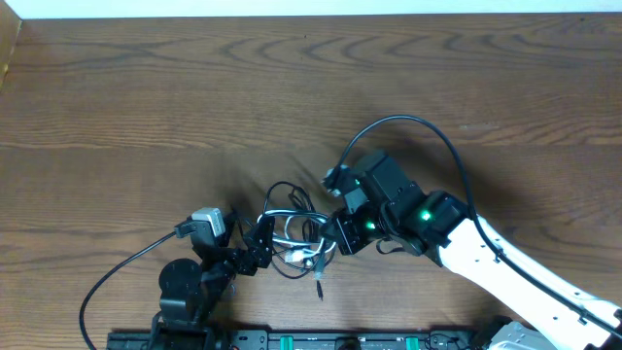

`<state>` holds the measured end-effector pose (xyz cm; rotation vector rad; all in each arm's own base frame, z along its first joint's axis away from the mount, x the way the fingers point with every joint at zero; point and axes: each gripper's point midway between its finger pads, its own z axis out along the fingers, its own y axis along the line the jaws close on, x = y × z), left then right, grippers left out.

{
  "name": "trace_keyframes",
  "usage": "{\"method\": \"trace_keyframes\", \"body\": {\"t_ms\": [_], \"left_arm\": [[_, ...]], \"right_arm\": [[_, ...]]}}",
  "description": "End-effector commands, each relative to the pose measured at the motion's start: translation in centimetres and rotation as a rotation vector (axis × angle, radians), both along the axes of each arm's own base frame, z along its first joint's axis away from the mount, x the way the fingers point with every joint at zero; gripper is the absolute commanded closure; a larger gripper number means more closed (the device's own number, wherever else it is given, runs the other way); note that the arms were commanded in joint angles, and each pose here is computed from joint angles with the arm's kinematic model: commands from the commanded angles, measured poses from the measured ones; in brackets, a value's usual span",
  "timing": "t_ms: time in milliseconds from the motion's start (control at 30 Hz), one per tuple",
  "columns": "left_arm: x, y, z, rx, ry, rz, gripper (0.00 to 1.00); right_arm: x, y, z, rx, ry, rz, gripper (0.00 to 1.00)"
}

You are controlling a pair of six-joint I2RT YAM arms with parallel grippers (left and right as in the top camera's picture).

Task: Untangle cables

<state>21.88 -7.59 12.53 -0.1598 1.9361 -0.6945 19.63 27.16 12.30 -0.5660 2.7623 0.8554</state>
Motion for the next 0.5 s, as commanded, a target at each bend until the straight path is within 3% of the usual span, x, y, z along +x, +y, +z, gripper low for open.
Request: {"method": "trace_keyframes", "body": {"t_ms": [0, 133, 333, 400, 467], "left_arm": [[1.2, 9.2, -1.3, 0.05, 0.028, 0.532, 0.09], [1.2, 9.3, -1.3, 0.038, 0.029, 0.544, 0.09], [1.2, 9.0, -1.3, -0.11, 0.053, 0.578, 0.09], [1.3, 7.9, -1.3, -0.135, 0.066, 0.515, 0.09], [1.3, 6.3, -1.3, -0.146, 0.075, 0.426, 0.09]], "right_arm": [[3.4, -12.9, -4.8, -0.533, -0.098, -0.557, 0.99], [3.2, -15.6, -4.5, -0.623, -0.111, -0.708, 0.99], [3.8, -14.8, -4.5, -0.575, -0.115, -0.734, 0.97], [4.2, -13.4, -4.5, -0.514, -0.105, -0.703, 0.99], [4.6, -10.3, -4.2, -0.409, -0.119, -0.518, 0.99]]}}
